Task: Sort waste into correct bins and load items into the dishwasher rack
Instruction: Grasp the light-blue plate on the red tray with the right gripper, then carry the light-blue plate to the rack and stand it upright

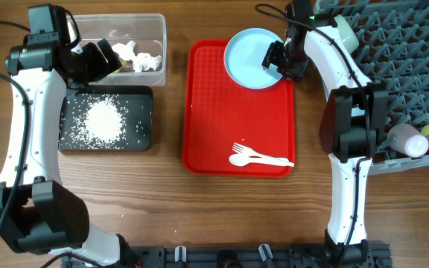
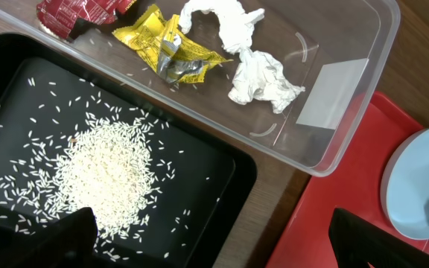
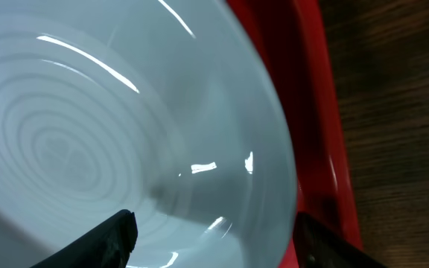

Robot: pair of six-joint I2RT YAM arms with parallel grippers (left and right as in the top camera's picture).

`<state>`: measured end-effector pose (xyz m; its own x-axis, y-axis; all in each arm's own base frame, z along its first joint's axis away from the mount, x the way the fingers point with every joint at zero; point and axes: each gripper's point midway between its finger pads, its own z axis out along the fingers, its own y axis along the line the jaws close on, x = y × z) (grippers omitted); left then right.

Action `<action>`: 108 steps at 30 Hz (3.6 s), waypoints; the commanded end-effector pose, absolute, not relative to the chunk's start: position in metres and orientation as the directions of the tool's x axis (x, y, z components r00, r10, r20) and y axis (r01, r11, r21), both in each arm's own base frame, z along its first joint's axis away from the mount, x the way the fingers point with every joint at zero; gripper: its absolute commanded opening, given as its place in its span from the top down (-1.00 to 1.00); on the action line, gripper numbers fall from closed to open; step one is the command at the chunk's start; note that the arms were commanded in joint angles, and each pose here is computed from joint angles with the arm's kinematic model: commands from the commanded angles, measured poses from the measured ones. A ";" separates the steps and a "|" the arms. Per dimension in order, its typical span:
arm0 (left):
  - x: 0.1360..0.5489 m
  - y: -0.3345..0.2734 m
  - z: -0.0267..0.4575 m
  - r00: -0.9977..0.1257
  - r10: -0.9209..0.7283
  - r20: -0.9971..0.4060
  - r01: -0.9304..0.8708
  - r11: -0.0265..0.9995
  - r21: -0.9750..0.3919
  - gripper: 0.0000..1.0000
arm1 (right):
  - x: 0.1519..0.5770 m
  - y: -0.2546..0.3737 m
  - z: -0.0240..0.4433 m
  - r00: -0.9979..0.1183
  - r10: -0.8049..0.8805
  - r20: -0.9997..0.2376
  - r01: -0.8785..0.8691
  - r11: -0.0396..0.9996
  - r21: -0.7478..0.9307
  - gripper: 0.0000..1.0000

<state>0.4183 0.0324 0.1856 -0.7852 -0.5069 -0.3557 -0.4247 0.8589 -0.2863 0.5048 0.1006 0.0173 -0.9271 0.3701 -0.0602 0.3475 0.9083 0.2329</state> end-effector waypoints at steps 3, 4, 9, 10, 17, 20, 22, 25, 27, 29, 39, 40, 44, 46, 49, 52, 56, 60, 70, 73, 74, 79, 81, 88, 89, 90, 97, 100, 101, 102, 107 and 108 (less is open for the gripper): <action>0.419 0.033 0.188 -0.779 -0.516 -0.357 -0.430 0.853 -0.296 -1.00 | 0.505 0.094 0.008 -0.917 0.394 -0.065 0.376 0.908 0.186 0.47; 0.419 0.033 0.188 -0.779 -0.516 -0.357 -0.430 0.853 -0.296 -1.00 | 0.505 0.093 0.008 -0.917 0.393 -0.066 0.376 0.908 0.186 0.69; 0.419 0.033 0.188 -0.779 -0.516 -0.357 -0.430 0.853 -0.296 -1.00 | 0.505 0.093 0.008 -0.920 0.385 -0.068 0.368 0.911 0.186 0.91; 0.419 0.033 0.188 -0.779 -0.516 -0.357 -0.430 0.853 -0.296 -1.00 | 0.505 0.093 0.008 -0.923 0.379 -0.070 0.362 0.914 0.186 0.91; 0.419 0.033 0.188 -0.779 -0.516 -0.356 -0.430 0.853 -0.296 -1.00 | 0.518 0.076 0.047 -0.944 0.262 -0.199 0.236 0.961 0.146 0.91; 0.419 0.033 0.188 -0.779 -0.516 -0.357 -0.430 0.853 -0.296 -1.00 | 0.525 0.053 0.104 -0.909 0.224 -0.351 0.220 0.974 0.053 0.91; 0.419 0.033 0.188 -0.779 -0.516 -0.357 -0.430 0.853 -0.296 -1.00 | 0.525 0.035 0.153 -0.863 0.205 -0.462 0.238 0.971 -0.013 0.91; 0.419 0.033 0.188 -0.779 -0.516 -0.357 -0.430 0.853 -0.296 -1.00 | 0.518 0.018 0.239 -0.766 0.138 -0.628 0.233 0.970 -0.071 0.91; 0.419 0.033 0.188 -0.779 -0.516 -0.357 -0.430 0.853 -0.296 -1.00 | 0.508 0.004 0.291 -0.683 0.114 -0.722 0.267 0.958 -0.102 0.91; 0.419 0.033 0.188 -0.779 -0.516 -0.357 -0.430 0.853 -0.296 -1.00 | 0.497 -0.013 0.335 -0.609 0.062 -0.791 0.310 0.936 -0.166 0.91; 0.419 0.033 0.188 -0.779 -0.516 -0.356 -0.430 0.853 -0.296 -1.00 | 0.465 -0.139 0.401 -0.554 -0.059 -0.831 0.622 0.633 -0.460 0.91; 0.419 0.033 0.188 -0.779 -0.516 -0.356 -0.430 0.853 -0.296 -1.00 | 0.463 -0.149 0.399 -0.566 -0.052 -0.823 0.629 0.618 -0.471 0.91; 0.419 0.033 0.188 -0.779 -0.516 -0.356 -0.430 0.853 -0.296 -1.00 | 0.462 -0.183 0.376 -0.620 -0.012 -0.784 0.591 0.650 -0.477 0.91; 0.419 0.033 0.188 -0.779 -0.516 -0.357 -0.430 0.853 -0.296 -1.00 | 0.464 -0.197 0.366 -0.625 0.009 -0.780 0.583 0.670 -0.460 0.91; 0.419 0.033 0.188 -0.779 -0.516 -0.357 -0.430 0.853 -0.296 -1.00 | 0.471 -0.212 0.353 -0.660 -0.010 -0.751 0.536 0.694 -0.480 0.91; 0.419 0.033 0.188 -0.779 -0.516 -0.356 -0.430 0.853 -0.296 -1.00 | 0.484 -0.218 0.333 -0.698 -0.048 -0.714 0.454 0.742 -0.493 0.91; 0.419 0.033 0.188 -0.779 -0.516 -0.357 -0.430 0.853 -0.296 -1.00 | 0.502 -0.229 0.309 -0.736 -0.080 -0.672 0.423 0.721 -0.549 0.91; 0.419 0.033 0.188 -0.779 -0.516 -0.357 -0.430 0.853 -0.296 -1.00 | 0.516 -0.241 0.298 -0.757 -0.125 -0.642 0.410 0.674 -0.614 0.91; 0.419 0.033 0.188 -0.779 -0.516 -0.357 -0.430 0.853 -0.296 -1.00 | 0.553 -0.264 0.280 -0.801 -0.348 -0.488 0.232 0.571 -0.788 0.91; 0.419 0.033 0.188 -0.779 -0.516 -0.356 -0.430 0.853 -0.296 -1.00 | 0.556 -0.275 0.261 -0.814 -0.348 -0.465 0.202 0.581 -0.788 0.91; 0.419 0.033 0.188 -0.779 -0.516 -0.357 -0.430 0.853 -0.296 -1.00 | 0.555 -0.279 0.256 -0.820 -0.342 -0.460 0.199 0.582 -0.788 0.91; 0.419 0.033 0.188 -0.779 -0.516 -0.357 -0.430 0.853 -0.296 -1.00 | 0.557 -0.284 0.234 -0.835 -0.326 -0.443 0.178 0.602 -0.778 0.91; 0.419 0.033 0.188 -0.779 -0.516 -0.357 -0.430 0.853 -0.296 -1.00 | 0.559 -0.280 0.226 -0.830 -0.329 -0.451 0.162 0.630 -0.759 0.92; 0.419 0.033 0.188 -0.779 -0.516 -0.357 -0.430 0.853 -0.296 -1.00 | 0.557 -0.270 0.211 -0.801 -0.191 -0.568 0.272 0.728 -0.629 -0.99; 0.419 0.033 0.188 -0.779 -0.516 -0.357 -0.430 0.853 -0.296 -1.00 | 0.555 -0.268 0.210 -0.793 -0.151 -0.591 0.304 0.742 -0.598 -0.99; 0.419 0.033 0.188 -0.779 -0.516 -0.357 -0.430 0.853 -0.296 -1.00 | 0.554 -0.263 0.207 -0.786 -0.111 -0.608 0.330 0.756 -0.566 -0.99; 0.419 0.033 0.188 -0.779 -0.516 -0.357 -0.430 0.853 -0.296 -1.00 | 0.555 -0.150 0.204 -0.753 0.024 -0.658 0.189 0.965 -0.181 -0.99; 0.419 0.033 0.188 -0.779 -0.516 -0.356 -0.430 0.853 -0.296 -1.00 | 0.545 -0.082 0.217 -0.761 0.043 -0.647 0.048 0.999 0.010 -0.99; 0.419 0.033 0.188 -0.779 -0.516 -0.356 -0.430 0.853 -0.296 -1.00 | 0.538 -0.054 0.226 -0.765 0.022 -0.643 -0.022 0.998 0.061 -1.00; 0.419 0.033 0.188 -0.779 -0.516 -0.357 -0.430 0.853 -0.296 -1.00 | 0.533 -0.034 0.231 -0.769 0.004 -0.640 -0.069 0.994 0.090 -1.00; 0.419 0.033 0.188 -0.779 -0.516 -0.357 -0.430 0.853 -0.296 -1.00 | 0.489 0.062 0.246 -0.811 -0.124 -0.572 -0.232 0.965 0.119 -0.99; 0.419 0.033 0.188 -0.779 -0.516 -0.357 -0.430 0.853 -0.296 -1.00 | 0.480 0.080 0.245 -0.818 -0.157 -0.553 -0.263 0.958 0.117 -0.99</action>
